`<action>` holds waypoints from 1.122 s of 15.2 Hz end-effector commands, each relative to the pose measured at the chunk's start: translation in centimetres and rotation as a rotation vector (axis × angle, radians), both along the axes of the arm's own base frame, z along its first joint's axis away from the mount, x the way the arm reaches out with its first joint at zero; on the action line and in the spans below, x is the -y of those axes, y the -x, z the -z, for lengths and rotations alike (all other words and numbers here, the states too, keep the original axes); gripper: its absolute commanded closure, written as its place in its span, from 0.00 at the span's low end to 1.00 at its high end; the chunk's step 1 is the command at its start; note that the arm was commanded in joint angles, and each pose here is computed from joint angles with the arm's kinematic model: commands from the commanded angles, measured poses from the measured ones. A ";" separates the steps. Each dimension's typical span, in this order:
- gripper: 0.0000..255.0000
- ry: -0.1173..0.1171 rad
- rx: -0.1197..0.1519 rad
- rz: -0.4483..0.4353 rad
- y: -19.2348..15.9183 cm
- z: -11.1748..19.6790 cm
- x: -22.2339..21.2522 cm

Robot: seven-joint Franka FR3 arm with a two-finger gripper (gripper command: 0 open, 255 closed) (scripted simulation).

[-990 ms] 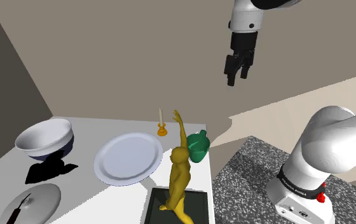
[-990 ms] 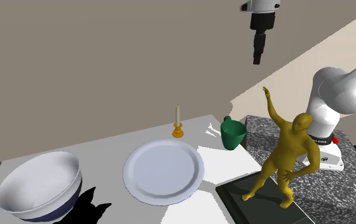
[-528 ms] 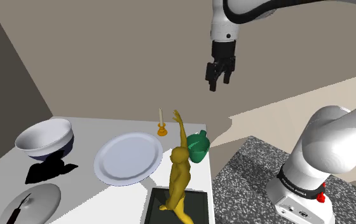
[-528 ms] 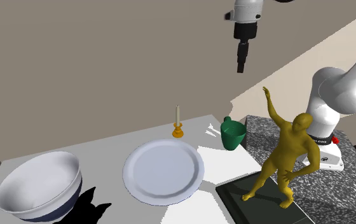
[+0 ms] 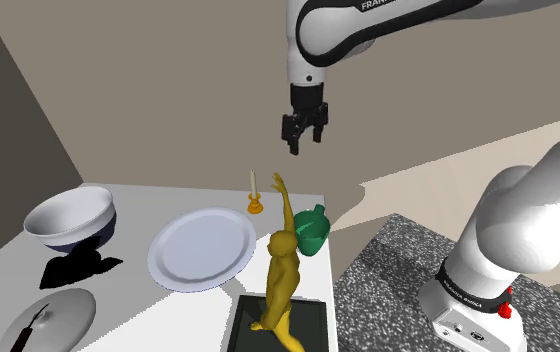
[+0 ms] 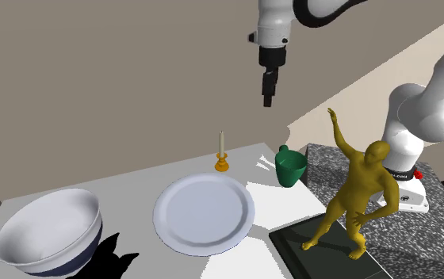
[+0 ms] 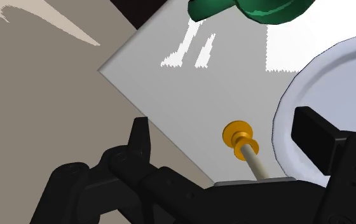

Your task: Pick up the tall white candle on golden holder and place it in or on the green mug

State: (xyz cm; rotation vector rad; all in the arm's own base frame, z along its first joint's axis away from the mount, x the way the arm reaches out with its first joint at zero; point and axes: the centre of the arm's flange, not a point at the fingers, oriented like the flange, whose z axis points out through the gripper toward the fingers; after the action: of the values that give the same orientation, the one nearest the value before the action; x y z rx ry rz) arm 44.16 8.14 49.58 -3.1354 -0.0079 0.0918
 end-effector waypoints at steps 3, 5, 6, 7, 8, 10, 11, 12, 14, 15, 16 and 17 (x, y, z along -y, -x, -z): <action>0.00 0.001 0.006 -0.009 -4.0 2.5 -2.6; 0.00 0.002 0.010 -0.013 -6.1 3.6 -3.8; 0.00 0.003 0.011 -0.015 -7.1 4.2 -4.4; 0.00 0.004 0.013 -0.018 -8.1 4.7 -5.0; 0.00 0.004 0.014 -0.020 -9.1 5.3 -5.6; 0.00 0.005 0.018 -0.024 -11.1 6.4 -6.9; 0.00 0.006 0.019 -0.026 -12.1 6.9 -7.5; 0.00 0.007 0.021 -0.029 -13.1 7.5 -8.1; 0.00 0.007 0.021 -0.029 -13.2 8.1 -8.2; 0.00 0.007 0.021 -0.029 -13.2 8.6 -8.2; 0.00 0.007 0.021 -0.029 -13.2 9.1 -8.2; 0.00 0.007 0.021 -0.029 -13.1 9.7 -8.2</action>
State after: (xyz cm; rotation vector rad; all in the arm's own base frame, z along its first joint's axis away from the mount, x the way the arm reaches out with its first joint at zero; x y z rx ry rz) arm 57.26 16.35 40.56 -3.1433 -0.0529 0.0600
